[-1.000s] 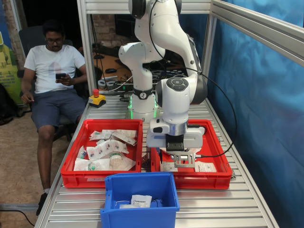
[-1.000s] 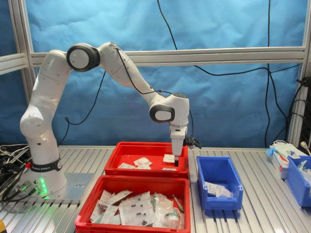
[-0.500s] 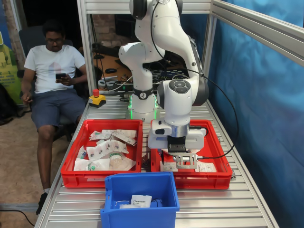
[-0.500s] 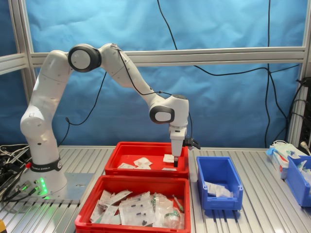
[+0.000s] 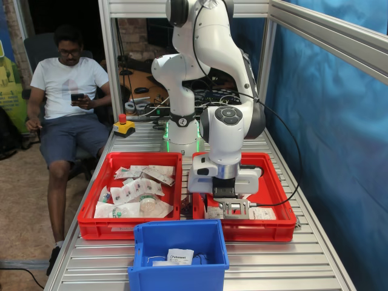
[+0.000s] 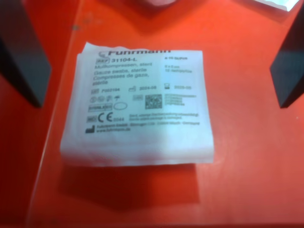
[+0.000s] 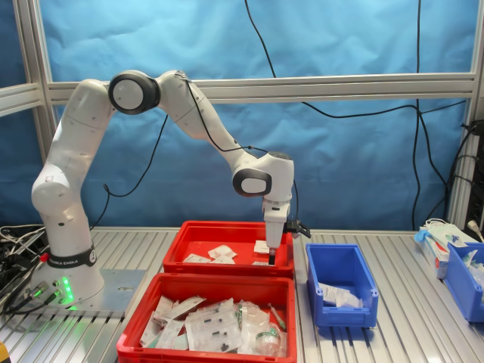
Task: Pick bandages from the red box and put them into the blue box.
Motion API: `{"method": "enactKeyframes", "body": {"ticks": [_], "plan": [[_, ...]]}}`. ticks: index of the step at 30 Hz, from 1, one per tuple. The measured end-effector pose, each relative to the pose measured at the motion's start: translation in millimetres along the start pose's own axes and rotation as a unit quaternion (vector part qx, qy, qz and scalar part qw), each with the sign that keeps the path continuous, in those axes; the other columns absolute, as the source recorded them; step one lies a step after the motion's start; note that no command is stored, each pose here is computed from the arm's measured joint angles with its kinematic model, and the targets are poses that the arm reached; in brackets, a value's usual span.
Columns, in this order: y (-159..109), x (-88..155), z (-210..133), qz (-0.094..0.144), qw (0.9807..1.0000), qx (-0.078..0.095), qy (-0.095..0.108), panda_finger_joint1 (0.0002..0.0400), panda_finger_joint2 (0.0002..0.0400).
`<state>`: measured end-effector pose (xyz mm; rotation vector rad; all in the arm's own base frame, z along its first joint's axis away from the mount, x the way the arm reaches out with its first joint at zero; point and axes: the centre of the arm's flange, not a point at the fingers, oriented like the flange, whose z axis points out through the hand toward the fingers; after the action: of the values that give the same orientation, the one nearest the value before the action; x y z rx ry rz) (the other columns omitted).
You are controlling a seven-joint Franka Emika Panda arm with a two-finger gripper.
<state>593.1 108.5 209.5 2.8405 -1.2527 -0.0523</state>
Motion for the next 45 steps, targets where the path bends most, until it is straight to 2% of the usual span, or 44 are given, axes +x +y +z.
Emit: {"method": "enactKeyframes", "body": {"ticks": [22, 33, 45], "plan": [[4.5, 2.4, 19.0, 0.003, 0.9999, -0.013, -0.003, 0.04, 0.04], [4.3, 9.7, 31.8, 0.005, 0.9999, -0.001, 0.016, 0.04, 0.04], [3.0, 10.7, 31.7, 0.005, 0.9997, 0.005, 0.023, 0.04, 0.04]]}}
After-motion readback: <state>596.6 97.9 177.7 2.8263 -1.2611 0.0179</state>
